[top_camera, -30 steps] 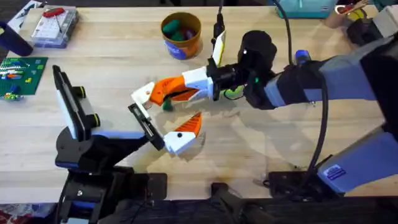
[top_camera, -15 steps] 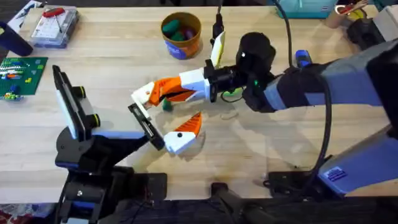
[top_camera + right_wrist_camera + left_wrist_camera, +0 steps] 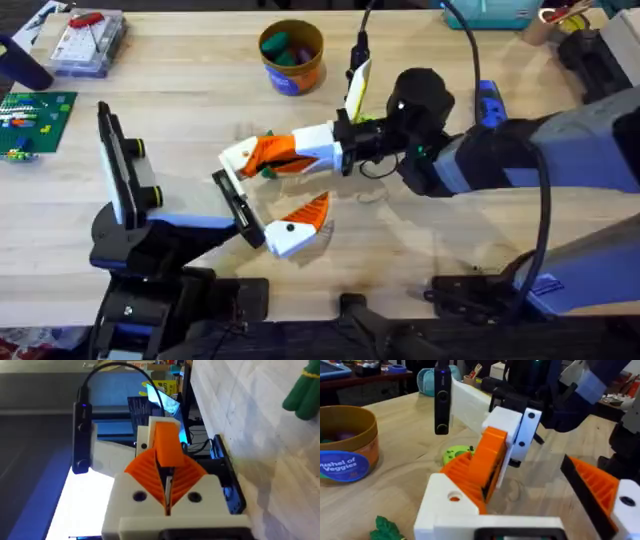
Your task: Pick up the gripper from the table and insert it into the empty holder that is missing its gripper. Then pick up a screw, insert it into the mounting hole, and use the screwdriver to tighten it. Finally, clean up the table by picking up the vegetable and placing it into the bucket.
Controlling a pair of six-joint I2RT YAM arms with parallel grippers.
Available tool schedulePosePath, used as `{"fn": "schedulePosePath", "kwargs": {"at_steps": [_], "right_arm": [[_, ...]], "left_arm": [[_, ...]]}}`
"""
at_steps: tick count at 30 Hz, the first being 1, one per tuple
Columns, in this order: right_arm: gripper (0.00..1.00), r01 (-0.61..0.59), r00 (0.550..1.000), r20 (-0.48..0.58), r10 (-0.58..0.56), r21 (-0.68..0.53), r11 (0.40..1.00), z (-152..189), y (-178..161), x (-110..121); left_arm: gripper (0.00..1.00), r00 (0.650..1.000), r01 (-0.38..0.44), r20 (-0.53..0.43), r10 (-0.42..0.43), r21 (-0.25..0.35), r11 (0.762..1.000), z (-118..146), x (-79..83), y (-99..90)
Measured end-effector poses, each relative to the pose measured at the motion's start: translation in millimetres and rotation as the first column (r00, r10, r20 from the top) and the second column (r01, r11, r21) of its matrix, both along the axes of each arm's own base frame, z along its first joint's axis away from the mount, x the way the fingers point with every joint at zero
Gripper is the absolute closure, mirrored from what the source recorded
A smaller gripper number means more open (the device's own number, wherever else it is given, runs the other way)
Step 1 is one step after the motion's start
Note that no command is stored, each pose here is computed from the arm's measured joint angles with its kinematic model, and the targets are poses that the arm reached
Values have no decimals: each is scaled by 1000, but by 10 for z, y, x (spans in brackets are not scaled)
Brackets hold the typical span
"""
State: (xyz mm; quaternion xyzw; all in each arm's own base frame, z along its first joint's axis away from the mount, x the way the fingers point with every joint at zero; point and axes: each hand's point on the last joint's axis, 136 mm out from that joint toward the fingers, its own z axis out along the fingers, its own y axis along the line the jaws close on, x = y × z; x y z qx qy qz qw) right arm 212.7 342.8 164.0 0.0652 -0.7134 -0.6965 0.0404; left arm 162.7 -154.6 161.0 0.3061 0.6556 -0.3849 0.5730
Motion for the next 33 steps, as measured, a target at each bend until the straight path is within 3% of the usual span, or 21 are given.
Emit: {"fn": "schedulePosePath", "kwargs": {"at_steps": [10, 33], "right_arm": [[983, -5, 998, 55, 4, 8, 1000, 10, 30, -31], [983, 41, 997, 70, -41, 9, 999, 10, 127, -20]], "left_arm": [[10, 1000, 10, 21, -10, 14, 1000, -2, -13, -7], [10, 999, -22, 25, 21, 17, 1000, -3, 34, 28]]}}
